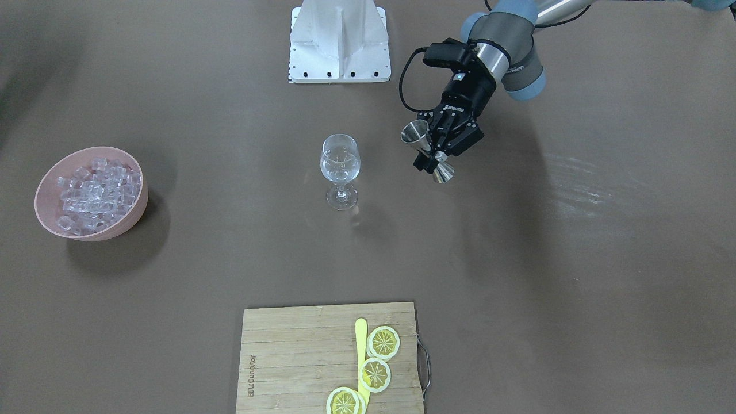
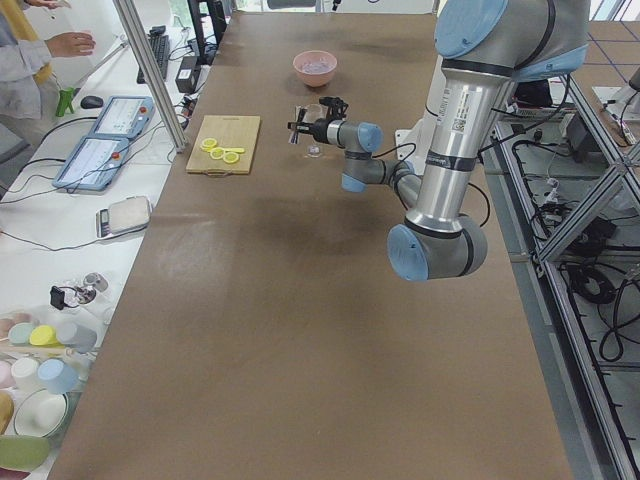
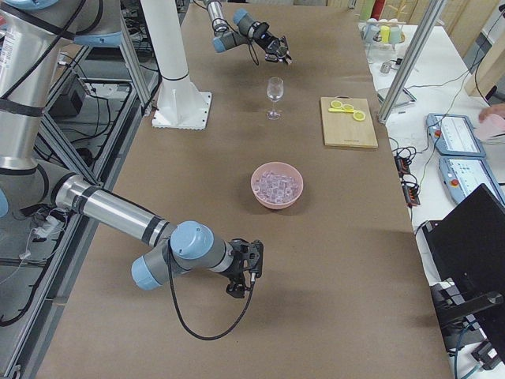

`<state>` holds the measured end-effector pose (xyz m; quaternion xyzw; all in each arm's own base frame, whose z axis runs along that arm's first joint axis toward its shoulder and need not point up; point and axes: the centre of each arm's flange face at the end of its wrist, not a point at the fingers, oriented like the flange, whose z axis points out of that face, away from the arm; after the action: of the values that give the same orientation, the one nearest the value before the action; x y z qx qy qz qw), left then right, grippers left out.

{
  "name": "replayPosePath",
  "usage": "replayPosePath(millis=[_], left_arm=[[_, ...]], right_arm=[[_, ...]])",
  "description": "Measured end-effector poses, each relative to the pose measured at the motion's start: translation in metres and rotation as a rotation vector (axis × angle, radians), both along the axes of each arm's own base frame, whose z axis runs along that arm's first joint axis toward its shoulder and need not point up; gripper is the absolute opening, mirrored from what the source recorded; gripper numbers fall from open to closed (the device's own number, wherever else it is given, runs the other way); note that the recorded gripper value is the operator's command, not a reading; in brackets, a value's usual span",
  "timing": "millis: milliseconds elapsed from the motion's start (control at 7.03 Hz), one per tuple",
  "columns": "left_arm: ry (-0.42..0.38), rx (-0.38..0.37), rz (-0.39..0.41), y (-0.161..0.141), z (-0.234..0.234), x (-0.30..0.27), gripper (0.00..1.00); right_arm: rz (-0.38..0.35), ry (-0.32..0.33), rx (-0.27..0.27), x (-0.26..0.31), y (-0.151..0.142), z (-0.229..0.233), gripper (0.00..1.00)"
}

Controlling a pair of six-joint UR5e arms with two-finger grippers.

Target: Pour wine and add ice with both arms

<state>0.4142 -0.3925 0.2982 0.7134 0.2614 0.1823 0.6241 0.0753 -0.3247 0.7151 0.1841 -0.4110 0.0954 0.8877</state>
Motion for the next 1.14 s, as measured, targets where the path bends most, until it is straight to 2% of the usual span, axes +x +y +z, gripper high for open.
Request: replayPosePath(millis=[142, 569, 854, 1138], left_arm=[[0.035, -0.063, -0.009, -0.003, 0.033, -0.020, 0.00], [0.239, -0.280, -0.017, 0.009, 0.132, -0.087, 0.00], [0.326, -0.416, -0.040, 0.018, 0.197, -0.120, 0.00], [0.420, -0.527, -0.093, 0.022, 0.262, -0.142, 0.00]], right_arm=[[0.002, -0.002, 0.002, 0.001, 0.001, -0.001, 1.00], [0.008, -0.004, 0.016, 0.004, -0.001, -0.006, 1.00], [0.003, -0.001, 0.026, 0.005, -0.003, -0.008, 1.00], [-0.001, 0.001, 0.036, 0.005, -0.004, -0.012, 1.00]])
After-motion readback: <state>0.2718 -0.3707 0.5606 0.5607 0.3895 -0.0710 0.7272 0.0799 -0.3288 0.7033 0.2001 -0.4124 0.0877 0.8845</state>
